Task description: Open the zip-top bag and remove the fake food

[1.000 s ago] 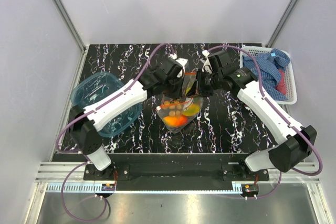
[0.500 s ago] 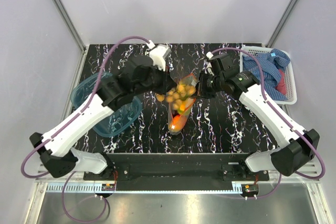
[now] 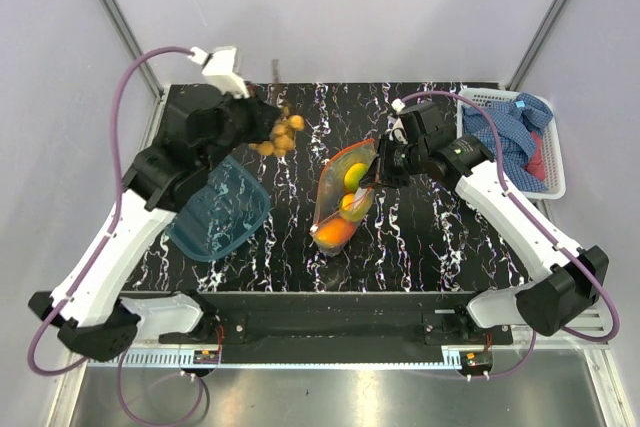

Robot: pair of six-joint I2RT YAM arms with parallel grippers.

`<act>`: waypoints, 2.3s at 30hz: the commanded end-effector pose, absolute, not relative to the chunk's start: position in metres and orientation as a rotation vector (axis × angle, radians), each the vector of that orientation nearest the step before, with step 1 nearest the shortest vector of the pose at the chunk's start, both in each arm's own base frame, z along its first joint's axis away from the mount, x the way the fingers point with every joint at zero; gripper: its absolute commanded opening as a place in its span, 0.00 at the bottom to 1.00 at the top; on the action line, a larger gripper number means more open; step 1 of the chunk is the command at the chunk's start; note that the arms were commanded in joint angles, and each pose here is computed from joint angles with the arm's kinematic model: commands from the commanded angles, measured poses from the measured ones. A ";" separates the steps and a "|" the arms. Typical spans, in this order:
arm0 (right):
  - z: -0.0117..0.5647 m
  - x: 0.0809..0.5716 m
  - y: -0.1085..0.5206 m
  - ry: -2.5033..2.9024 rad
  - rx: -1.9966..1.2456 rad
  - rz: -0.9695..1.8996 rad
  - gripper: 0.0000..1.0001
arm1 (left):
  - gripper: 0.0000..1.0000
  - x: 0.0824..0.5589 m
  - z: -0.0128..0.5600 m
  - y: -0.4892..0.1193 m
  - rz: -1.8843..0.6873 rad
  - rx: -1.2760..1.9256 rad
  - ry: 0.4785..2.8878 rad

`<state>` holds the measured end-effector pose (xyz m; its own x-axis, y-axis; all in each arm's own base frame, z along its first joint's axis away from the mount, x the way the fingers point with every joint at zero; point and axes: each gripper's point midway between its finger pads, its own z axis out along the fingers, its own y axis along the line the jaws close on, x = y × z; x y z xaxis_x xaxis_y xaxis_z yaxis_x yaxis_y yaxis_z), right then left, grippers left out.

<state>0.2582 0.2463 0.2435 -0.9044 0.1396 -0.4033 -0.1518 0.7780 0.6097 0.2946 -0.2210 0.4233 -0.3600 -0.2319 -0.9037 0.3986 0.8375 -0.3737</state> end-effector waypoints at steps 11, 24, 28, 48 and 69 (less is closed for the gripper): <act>0.269 0.257 0.251 2.441 -0.083 0.983 0.00 | 0.00 0.312 0.230 -0.030 0.009 -0.713 2.158; 0.276 0.259 0.252 2.427 -0.130 0.980 0.00 | 0.25 0.350 0.115 -0.033 -0.061 -0.796 2.419; 0.285 0.260 0.253 2.419 -0.133 0.985 0.00 | 0.83 0.346 0.118 -0.032 -0.062 -0.820 2.412; 0.273 0.257 0.261 2.463 -0.166 1.031 0.00 | 0.58 0.272 0.360 -0.281 -0.895 0.323 1.868; 0.289 0.251 0.259 2.426 -0.125 1.060 0.00 | 0.13 0.274 0.226 -0.344 -0.748 0.473 2.303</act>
